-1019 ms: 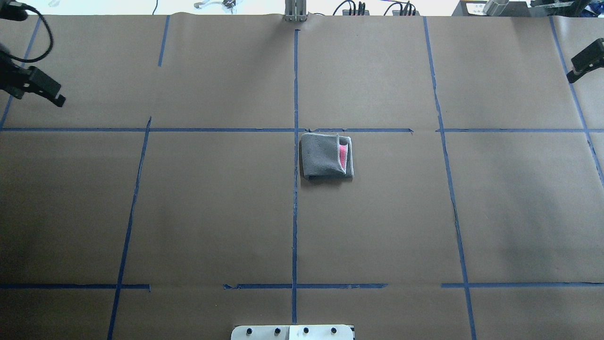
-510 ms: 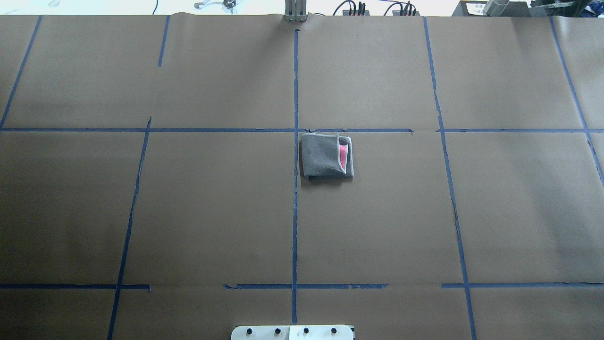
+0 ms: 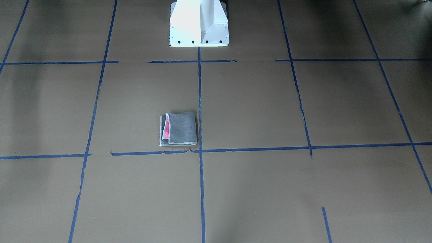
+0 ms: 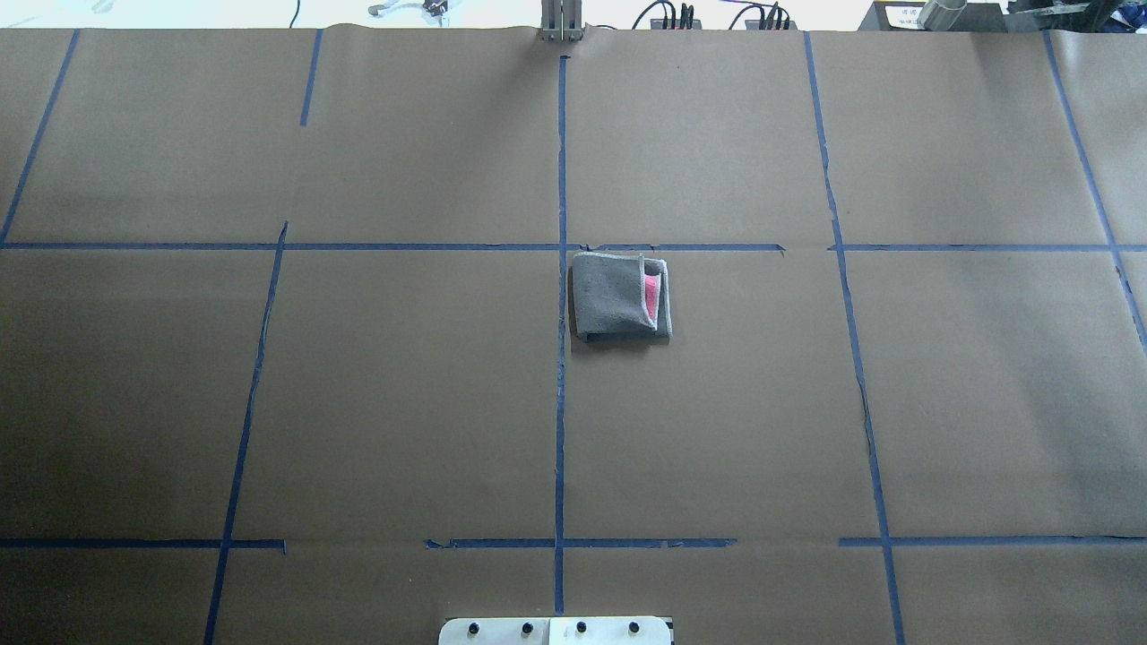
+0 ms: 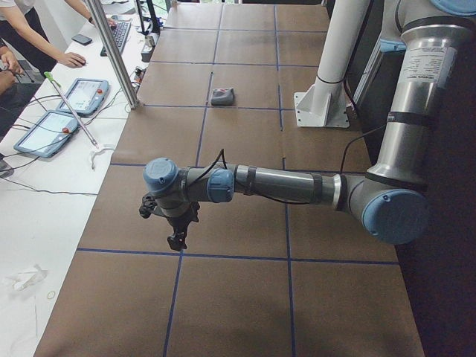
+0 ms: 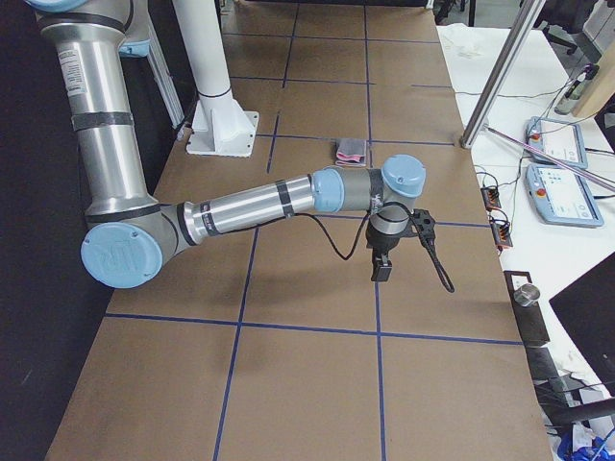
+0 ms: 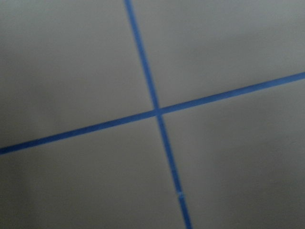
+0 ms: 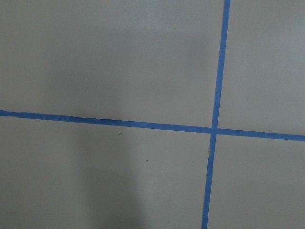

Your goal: Fold towel twice with both arms

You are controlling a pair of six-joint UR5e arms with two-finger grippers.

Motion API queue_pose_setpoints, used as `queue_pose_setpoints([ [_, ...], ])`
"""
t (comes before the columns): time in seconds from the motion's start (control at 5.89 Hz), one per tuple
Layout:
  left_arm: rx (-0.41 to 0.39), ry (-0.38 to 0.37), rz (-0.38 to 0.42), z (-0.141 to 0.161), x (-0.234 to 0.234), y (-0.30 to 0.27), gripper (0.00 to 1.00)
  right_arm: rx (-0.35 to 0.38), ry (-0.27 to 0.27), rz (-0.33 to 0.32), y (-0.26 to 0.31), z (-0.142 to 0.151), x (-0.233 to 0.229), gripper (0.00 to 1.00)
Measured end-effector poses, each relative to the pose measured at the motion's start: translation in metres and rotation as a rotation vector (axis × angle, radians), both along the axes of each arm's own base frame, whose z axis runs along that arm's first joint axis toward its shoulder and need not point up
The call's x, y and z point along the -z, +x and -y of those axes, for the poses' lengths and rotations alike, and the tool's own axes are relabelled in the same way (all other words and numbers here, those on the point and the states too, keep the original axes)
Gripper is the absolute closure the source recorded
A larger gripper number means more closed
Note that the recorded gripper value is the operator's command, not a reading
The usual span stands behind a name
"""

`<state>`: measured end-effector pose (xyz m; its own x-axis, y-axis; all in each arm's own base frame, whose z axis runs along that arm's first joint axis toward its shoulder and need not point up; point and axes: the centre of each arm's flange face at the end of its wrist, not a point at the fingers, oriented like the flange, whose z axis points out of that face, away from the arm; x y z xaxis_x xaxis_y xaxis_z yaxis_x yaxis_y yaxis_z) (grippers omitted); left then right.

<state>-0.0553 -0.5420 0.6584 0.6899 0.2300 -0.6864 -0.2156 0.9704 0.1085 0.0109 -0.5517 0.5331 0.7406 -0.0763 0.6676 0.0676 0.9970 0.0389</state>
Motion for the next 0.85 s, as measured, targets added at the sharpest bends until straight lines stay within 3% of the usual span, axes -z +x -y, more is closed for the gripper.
queue_pose_setpoints([
  [0.51, 0.017, -0.008, -0.002, -0.011, -0.01, -0.016, 0.0, -0.004, -0.011, -0.007, 0.001, -0.002, -0.004, 0.0],
  [0.85, 0.025, -0.021, -0.001, -0.012, -0.012, -0.016, 0.0, -0.005, -0.057, -0.012, 0.002, -0.014, -0.025, 0.0],
])
